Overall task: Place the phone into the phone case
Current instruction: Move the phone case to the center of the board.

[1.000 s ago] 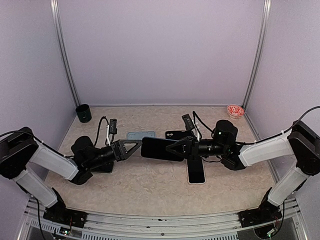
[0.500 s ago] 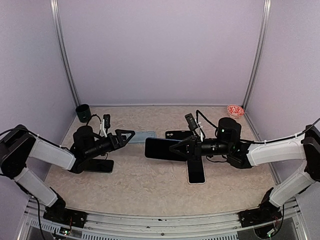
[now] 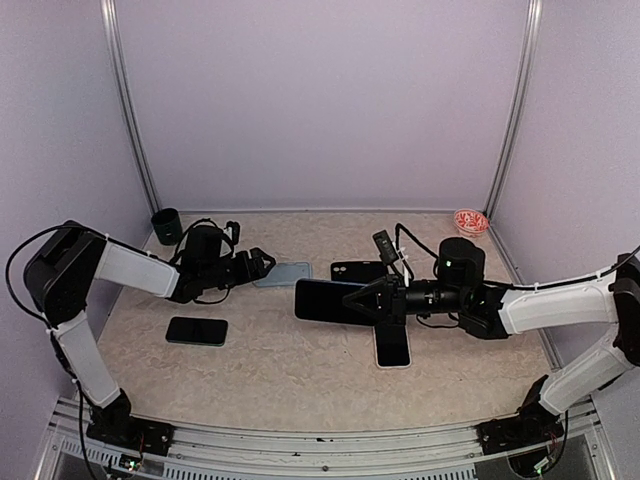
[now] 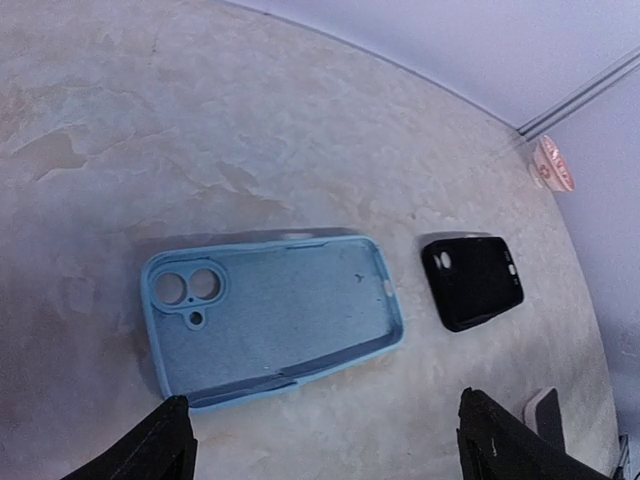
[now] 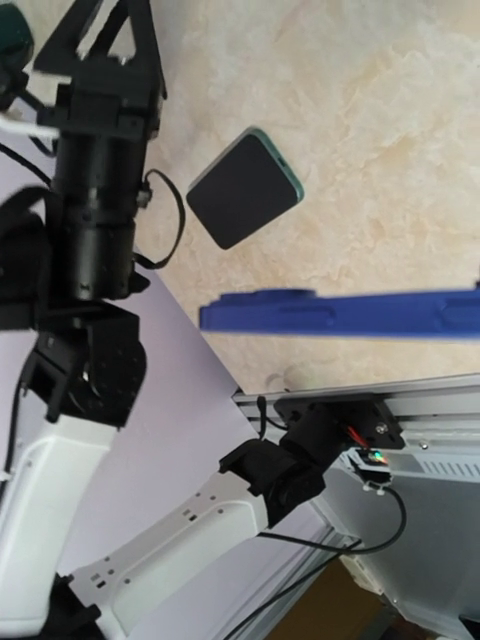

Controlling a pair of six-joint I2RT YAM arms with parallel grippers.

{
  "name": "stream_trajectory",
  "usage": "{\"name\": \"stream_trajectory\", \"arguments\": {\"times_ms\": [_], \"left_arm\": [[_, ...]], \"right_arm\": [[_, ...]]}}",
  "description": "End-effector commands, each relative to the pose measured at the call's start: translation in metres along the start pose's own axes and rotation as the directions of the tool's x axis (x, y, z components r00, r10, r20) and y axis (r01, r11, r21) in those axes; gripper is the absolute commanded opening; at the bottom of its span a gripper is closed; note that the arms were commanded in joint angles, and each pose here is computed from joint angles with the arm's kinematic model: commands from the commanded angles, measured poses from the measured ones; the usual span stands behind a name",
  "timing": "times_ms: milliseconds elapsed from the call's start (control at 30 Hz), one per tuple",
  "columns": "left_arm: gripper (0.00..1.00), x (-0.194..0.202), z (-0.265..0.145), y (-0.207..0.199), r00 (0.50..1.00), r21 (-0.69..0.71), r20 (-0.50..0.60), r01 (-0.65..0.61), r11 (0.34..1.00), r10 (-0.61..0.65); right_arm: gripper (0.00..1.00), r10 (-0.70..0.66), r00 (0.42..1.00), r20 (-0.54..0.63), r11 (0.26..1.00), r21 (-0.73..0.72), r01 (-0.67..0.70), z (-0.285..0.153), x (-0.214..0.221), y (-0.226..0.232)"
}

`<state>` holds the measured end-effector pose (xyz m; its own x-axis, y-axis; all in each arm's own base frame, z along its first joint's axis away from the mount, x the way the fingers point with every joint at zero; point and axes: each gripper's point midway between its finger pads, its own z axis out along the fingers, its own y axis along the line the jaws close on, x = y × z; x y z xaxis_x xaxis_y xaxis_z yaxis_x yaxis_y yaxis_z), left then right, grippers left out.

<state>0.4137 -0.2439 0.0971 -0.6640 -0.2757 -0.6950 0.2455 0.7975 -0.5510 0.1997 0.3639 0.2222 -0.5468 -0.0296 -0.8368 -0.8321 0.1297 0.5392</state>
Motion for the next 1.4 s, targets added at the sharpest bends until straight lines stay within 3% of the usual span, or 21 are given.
{"name": "stream_trajectory", "arguments": {"times_ms": [0,200,767,1367], "left_arm": [[0.87,0.004,0.007,0.038,0.998,-0.196,-0.040,-0.055,0.979,0.048],[0.83,0.006,0.015,0.057,0.996,-0.286,-0.063,-0.085,0.954,0.070],[0.45,0.006,0.040,0.074,0.991,-0.342,-0.108,-0.116,0.933,0.084],[0.17,0.018,0.052,0.089,0.987,-0.379,-0.145,-0.123,0.917,0.072]], "right_arm": [[0.00,-0.055,0.997,0.055,0.998,-0.009,0.056,-0.009,-0.016,0.011],[0.00,-0.059,0.997,0.053,0.998,-0.005,0.060,-0.010,-0.015,0.011],[0.00,-0.035,0.999,0.034,0.999,-0.026,0.036,-0.002,-0.009,0.006],[0.00,-0.025,0.999,0.030,0.999,-0.021,0.025,-0.001,-0.002,0.001]]}}
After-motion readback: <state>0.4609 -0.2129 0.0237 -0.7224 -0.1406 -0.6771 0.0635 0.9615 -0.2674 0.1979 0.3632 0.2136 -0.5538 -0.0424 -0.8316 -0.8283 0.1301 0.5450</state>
